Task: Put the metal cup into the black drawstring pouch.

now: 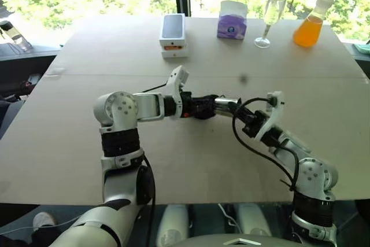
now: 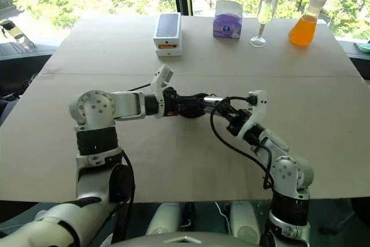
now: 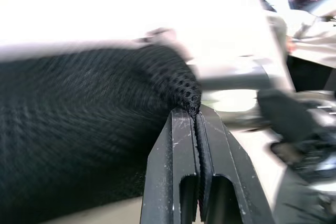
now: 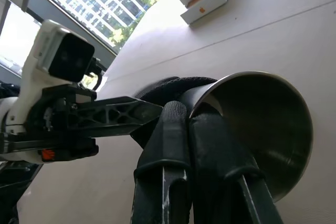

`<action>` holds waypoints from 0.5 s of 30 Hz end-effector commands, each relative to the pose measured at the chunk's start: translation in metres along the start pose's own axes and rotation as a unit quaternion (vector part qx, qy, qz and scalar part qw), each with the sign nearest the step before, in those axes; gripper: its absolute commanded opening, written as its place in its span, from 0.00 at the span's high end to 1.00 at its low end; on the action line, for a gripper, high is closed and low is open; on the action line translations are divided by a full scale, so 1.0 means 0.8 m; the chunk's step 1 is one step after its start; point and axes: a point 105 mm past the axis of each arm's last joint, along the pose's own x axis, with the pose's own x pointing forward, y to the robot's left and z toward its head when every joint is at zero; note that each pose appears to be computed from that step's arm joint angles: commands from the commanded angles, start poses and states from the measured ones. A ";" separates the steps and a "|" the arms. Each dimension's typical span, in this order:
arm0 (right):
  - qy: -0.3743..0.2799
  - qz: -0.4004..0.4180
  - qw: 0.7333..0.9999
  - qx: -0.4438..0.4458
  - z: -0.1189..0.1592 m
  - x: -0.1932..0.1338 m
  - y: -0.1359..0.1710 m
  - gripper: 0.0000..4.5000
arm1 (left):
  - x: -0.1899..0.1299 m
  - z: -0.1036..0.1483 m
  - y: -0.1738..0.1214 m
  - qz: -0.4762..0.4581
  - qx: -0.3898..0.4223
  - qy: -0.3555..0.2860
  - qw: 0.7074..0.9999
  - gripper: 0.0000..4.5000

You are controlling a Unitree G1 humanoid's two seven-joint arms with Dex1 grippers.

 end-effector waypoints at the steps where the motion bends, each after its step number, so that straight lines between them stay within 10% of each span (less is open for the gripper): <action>1: -0.012 0.039 0.999 0.002 0.006 0.002 0.019 0.99 | 0.001 0.006 -0.020 -0.029 0.020 -0.002 0.999 1.00; 15: -0.022 0.141 0.983 0.112 0.001 0.018 0.054 0.99 | -0.011 -0.003 0.007 -0.005 -0.020 -0.015 1.000 1.00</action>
